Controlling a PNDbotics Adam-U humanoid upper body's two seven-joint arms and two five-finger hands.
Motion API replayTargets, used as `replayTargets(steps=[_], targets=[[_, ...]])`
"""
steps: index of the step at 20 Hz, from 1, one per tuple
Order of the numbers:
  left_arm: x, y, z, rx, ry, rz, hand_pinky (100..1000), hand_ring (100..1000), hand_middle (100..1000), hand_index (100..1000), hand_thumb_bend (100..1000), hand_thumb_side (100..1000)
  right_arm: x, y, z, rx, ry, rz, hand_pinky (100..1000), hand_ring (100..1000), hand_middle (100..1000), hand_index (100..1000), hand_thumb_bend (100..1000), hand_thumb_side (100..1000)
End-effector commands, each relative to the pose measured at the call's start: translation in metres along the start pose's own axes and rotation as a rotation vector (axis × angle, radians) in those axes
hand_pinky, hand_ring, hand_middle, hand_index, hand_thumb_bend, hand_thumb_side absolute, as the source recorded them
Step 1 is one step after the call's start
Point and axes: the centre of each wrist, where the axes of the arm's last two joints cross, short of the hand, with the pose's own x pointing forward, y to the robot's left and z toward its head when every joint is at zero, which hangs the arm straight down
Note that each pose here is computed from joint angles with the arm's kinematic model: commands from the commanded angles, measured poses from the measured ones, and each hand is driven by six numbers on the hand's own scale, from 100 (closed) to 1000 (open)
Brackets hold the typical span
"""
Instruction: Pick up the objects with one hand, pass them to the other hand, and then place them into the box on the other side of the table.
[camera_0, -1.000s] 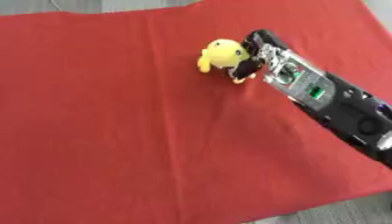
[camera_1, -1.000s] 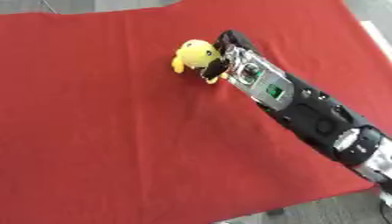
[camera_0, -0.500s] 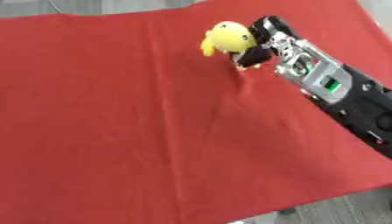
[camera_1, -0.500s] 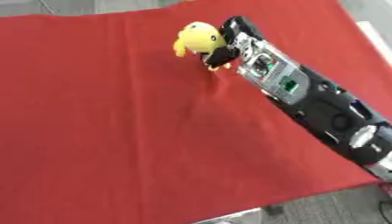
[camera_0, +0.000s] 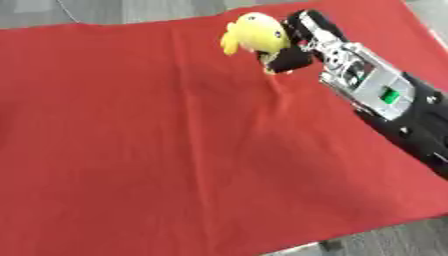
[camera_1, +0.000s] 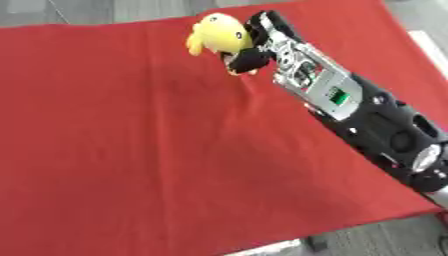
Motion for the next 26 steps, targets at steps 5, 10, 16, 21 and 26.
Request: replayTargets(steps=[5, 10, 16, 21, 26], targets=[[0.047, -0.019, -0.020, -0.183, -0.134, -0.031, 902, 685, 628, 710, 100, 352, 0.021, 0.001, 0.014, -0.175, 0.076, -0.002, 377, 521, 379, 264, 178, 100], [0.074, -0.042, -0.030, -0.301, -0.199, -0.011, 901, 690, 636, 719, 100, 324, 0.023, 0.006, 0.018, -0.152, 0.074, -0.029, 382, 537, 377, 263, 167, 100], [0.107, -0.078, -0.039, -0.446, -0.276, 0.006, 899, 698, 647, 730, 100, 294, 0.021, 0.013, 0.019, -0.123, 0.055, -0.067, 372, 530, 375, 260, 153, 100], [0.133, -0.108, -0.043, -0.558, -0.346, -0.001, 895, 705, 656, 736, 100, 273, 0.023, 0.018, 0.020, -0.089, 0.039, -0.089, 369, 529, 374, 259, 152, 100], [0.147, -0.127, -0.043, -0.620, -0.384, -0.004, 896, 708, 660, 739, 100, 267, 0.026, 0.021, 0.020, -0.067, 0.025, -0.100, 367, 527, 373, 258, 152, 100]])
